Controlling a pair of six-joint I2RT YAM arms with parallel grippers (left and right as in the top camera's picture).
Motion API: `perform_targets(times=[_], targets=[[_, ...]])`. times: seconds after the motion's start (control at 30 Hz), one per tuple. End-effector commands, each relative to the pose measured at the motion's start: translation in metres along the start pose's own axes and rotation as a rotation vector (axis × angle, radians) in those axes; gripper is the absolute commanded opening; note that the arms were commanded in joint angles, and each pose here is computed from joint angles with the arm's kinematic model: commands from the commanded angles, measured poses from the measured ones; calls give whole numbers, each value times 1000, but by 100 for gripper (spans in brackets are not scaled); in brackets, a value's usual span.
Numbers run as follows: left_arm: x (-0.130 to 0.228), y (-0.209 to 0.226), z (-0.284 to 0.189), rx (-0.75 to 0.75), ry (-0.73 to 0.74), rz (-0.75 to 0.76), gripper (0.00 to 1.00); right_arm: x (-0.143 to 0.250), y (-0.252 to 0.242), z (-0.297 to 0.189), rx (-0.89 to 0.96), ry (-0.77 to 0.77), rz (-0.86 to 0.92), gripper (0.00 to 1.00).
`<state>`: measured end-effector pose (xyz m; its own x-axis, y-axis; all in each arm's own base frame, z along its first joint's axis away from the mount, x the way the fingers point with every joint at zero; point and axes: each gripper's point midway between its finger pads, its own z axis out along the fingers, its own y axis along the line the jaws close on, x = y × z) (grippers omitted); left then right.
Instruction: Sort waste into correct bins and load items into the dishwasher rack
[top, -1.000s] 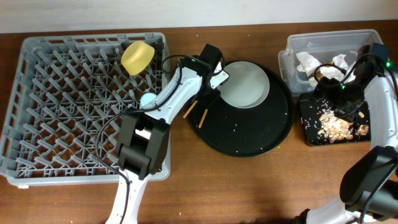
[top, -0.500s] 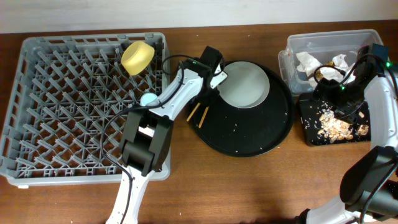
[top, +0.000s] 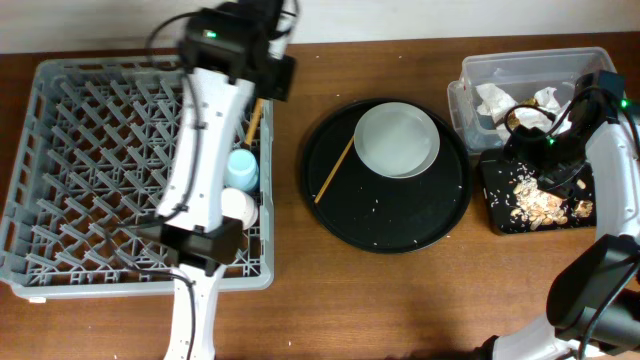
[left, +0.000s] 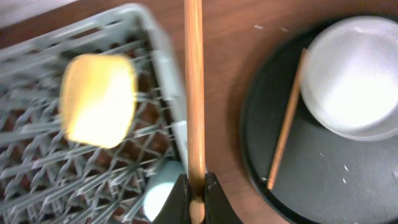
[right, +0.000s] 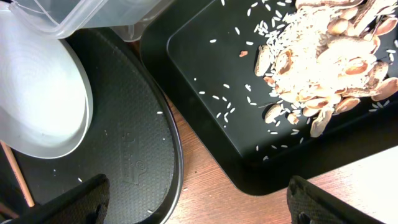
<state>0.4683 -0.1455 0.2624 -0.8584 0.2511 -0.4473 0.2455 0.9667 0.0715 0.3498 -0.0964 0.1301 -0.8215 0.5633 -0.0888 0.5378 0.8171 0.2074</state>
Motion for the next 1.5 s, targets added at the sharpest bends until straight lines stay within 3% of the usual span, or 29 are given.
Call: perform_targets(times=[0.0, 0.1, 0.2, 0.33, 0.53, 0.6, 0.83, 0.87, 0.9, 0.97, 1.03, 1.07, 1.13, 1.2, 1.33, 1.47], targets=[[10, 64, -25, -72, -8, -165, 1, 0, 1, -3, -3, -8, -11, 92], [65, 111, -6, -119, 195, -331, 1, 0, 1, -4, -4, -10, -12, 92], [100, 105, 4, -59, 320, -361, 1, -2, 2, -3, -6, -18, -13, 92], [148, 94, 58, -42, 504, -356, 1, -4, 2, -4, -7, -25, -15, 92], [142, 79, 73, 39, 478, -370, 1, -3, 2, -3, -7, -24, -14, 92], [138, 66, 74, 61, 468, -299, 1, -3, 2, -4, -7, -22, -14, 92], [153, 67, 66, 15, 532, -238, 2, -3, 2, -3, -7, -20, -14, 92], [153, 66, 67, 22, 532, -213, 18, -3, 2, -3, -6, -20, -14, 92], [153, 67, 67, 23, 531, -197, 43, -2, 2, -4, -6, -19, -14, 92], [149, 67, 69, 21, 512, -196, 56, -2, 2, -3, -5, -16, -13, 92], [140, 68, 70, 26, 477, -196, 57, -2, 2, -4, -5, -16, -13, 92], [132, 62, 65, 51, 451, -170, 56, -2, 2, -4, -5, -17, -13, 92], [76, 17, 36, 201, 241, 16, 56, -2, 2, -3, -6, -17, -13, 92], [54, -48, 40, 277, 134, 250, 53, -3, 2, -3, -7, -21, -14, 92], [94, -112, 105, 281, 285, 404, 49, -3, 2, -3, -6, -20, -14, 93], [124, -130, 162, 294, 396, 453, 47, -1, 1, -4, -4, -13, -13, 92]])
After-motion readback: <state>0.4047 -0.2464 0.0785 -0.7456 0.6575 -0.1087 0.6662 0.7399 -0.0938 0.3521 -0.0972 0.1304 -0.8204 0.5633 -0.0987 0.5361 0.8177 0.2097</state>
